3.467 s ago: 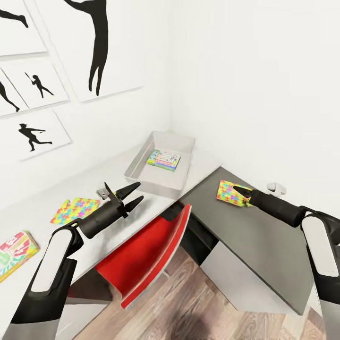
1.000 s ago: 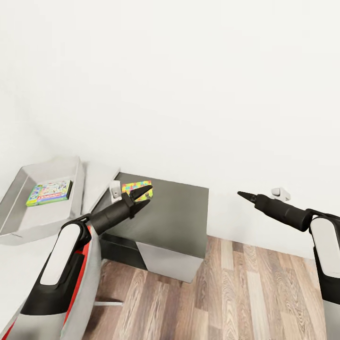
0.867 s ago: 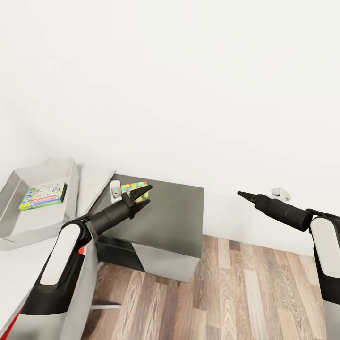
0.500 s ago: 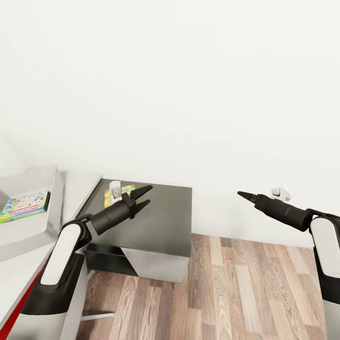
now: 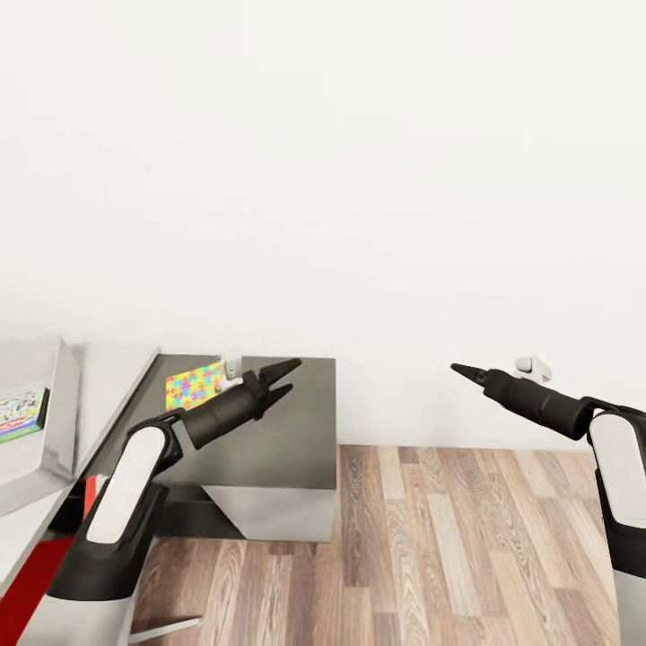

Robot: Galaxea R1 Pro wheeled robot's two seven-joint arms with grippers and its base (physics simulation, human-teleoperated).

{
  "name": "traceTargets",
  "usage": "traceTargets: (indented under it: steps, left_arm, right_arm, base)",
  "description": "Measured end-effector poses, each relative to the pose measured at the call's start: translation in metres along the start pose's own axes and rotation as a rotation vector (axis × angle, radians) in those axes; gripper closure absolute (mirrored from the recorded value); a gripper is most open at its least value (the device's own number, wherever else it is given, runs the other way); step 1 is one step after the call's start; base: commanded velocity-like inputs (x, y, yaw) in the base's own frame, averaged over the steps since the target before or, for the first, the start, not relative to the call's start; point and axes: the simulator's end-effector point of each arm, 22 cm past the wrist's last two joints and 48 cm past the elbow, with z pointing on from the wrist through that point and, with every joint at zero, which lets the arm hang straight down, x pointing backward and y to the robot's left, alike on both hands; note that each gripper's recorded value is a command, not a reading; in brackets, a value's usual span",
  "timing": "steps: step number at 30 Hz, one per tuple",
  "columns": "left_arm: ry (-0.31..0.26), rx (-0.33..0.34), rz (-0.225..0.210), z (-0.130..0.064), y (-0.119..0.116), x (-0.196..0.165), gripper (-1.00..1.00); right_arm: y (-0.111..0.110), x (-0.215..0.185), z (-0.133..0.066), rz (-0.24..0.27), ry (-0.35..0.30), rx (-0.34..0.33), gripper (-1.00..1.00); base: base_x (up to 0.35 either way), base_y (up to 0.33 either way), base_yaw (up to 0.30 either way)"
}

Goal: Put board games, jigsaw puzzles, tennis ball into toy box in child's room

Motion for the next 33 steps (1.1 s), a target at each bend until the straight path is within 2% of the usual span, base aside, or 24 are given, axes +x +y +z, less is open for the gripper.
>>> traceTargets:
  steps: [9, 21, 33]
  left_arm:
    - [-0.001, -0.004, 0.013, 0.000, -0.004, 0.000, -1.00]
    - [-0.004, 0.003, 0.027, -0.001, -0.012, -0.001, -1.00]
    - [-0.007, 0.020, 0.033, 0.000, -0.024, 0.000, -1.00]
  right_arm:
    - [0.004, -0.004, -0.003, -0.004, -0.008, -0.004, -1.00]
    - [0.009, -0.009, -0.008, -0.010, -0.019, -0.011, -1.00]
    - [0.015, -0.015, -0.013, -0.018, -0.031, -0.017, -1.00]
  base:
    - [-0.010, -0.007, -0.228]
    - [-0.149, -0.105, -0.223]
    - [-0.028, -0.021, -0.221]
